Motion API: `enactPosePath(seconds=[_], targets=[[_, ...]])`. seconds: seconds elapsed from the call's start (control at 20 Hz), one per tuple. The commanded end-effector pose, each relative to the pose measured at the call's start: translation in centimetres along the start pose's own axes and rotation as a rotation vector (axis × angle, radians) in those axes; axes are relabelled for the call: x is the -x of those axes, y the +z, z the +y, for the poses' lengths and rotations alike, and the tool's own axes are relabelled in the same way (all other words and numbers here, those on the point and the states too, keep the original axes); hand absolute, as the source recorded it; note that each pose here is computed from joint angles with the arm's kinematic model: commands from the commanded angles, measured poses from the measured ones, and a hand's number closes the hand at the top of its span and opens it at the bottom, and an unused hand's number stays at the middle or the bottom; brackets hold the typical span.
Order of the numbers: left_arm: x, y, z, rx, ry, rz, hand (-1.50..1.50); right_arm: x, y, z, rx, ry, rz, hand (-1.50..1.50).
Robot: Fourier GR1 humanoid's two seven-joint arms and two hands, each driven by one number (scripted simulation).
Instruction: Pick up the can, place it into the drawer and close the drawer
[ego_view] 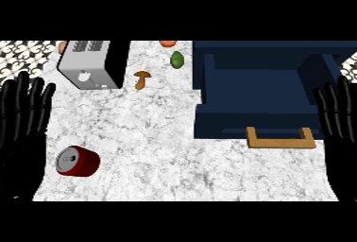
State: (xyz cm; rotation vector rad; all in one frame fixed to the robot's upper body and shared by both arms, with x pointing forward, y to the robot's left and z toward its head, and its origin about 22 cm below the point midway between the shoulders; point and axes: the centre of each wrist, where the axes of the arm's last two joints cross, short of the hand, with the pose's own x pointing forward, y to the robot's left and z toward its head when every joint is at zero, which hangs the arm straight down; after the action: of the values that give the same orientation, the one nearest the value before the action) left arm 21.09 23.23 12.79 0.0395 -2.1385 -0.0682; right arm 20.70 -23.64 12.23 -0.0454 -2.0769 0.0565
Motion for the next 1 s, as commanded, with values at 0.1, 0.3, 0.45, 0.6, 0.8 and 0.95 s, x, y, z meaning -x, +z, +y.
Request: enactPosePath(seconds=[0.1,0.3,0.45,0.6,0.8,0.95], targets=[[-0.2,4.1,3.3,-0.086,-0.072,0.048,-1.5,-0.9,0.7,-0.4,0.013,0.003,-0.035,-1.5],[0.2,8.2,6.1,-0.357,-0.1,0.389,-1.5,1.9,1.9,-2.2,0.15,0.035,0.235,-1.5],[-1.6,9.0,6.7,-0.402,-0.1,0.437,-1.5,1.2,1.0,-1.7,0.143,0.038,0.262,-1.5],[-4.4,9.1,6.2,-0.434,-0.09,0.457,-1.5,0.2,1.4,-2.2,0.145,0.029,0.265,-1.5],[-6.4,10.5,7.8,-0.408,-0.102,0.452,-1.5,1.3,1.0,-4.0,0.162,0.03,0.264,-1.5],[-4.5,9.5,6.5,-0.425,-0.087,0.444,-1.5,1.0,2.7,-3.2,0.144,0.015,0.277,-1.5]])
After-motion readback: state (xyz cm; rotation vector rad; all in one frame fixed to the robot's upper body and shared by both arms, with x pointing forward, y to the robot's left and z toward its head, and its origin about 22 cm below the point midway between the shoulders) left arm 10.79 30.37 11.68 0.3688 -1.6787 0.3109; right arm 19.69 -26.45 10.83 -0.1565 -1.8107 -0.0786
